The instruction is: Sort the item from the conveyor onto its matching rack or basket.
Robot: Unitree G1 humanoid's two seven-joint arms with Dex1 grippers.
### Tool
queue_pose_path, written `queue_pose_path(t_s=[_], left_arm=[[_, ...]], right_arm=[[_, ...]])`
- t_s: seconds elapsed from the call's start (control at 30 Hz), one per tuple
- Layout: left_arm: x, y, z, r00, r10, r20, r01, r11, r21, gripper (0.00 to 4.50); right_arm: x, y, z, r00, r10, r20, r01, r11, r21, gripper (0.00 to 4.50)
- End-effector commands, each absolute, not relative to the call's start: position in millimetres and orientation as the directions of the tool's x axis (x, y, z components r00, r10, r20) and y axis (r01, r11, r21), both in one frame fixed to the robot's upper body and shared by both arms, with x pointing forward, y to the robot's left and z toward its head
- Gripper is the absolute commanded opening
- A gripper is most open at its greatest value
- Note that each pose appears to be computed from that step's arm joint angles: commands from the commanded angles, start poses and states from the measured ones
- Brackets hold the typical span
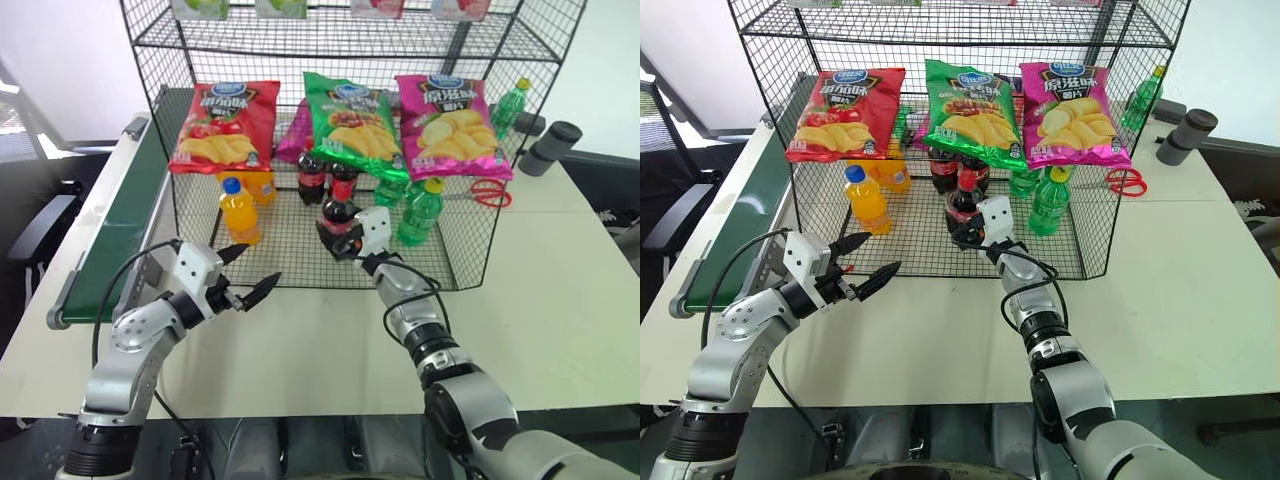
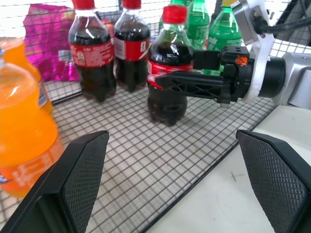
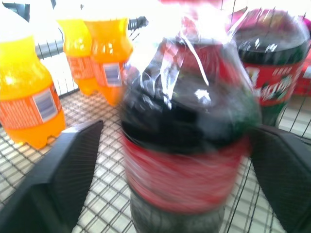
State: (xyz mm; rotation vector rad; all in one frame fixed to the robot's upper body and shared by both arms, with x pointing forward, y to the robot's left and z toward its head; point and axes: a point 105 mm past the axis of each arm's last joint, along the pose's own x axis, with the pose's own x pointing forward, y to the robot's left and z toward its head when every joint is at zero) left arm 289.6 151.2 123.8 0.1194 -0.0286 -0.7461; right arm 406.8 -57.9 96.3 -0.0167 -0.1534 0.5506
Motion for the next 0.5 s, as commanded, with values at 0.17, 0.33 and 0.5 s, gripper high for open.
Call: queue_pose_path(t_s=[0.17, 0.33, 0.5], left_arm=[[289, 144, 132, 0.713, -0.701, 0.016, 0.692, 0.708, 0.142, 4.5], [289, 144, 133, 0.715, -0.699, 0.018, 0.69, 0.71, 0.14, 4.5], [292, 149, 128, 0.736, -0.677, -0.011, 0.672, 0.729, 0.127, 4.5]], right_arm=[[397, -65, 120, 0.786, 0.575, 0.228, -0.554, 0.818, -0.154, 4.48], [383, -92, 120, 0.785, 0.584, 0.204, -0.551, 0.81, -0.202, 4.48], [361, -125, 125, 0.779, 0.603, 0.173, -0.564, 0.794, -0.225, 4.48]])
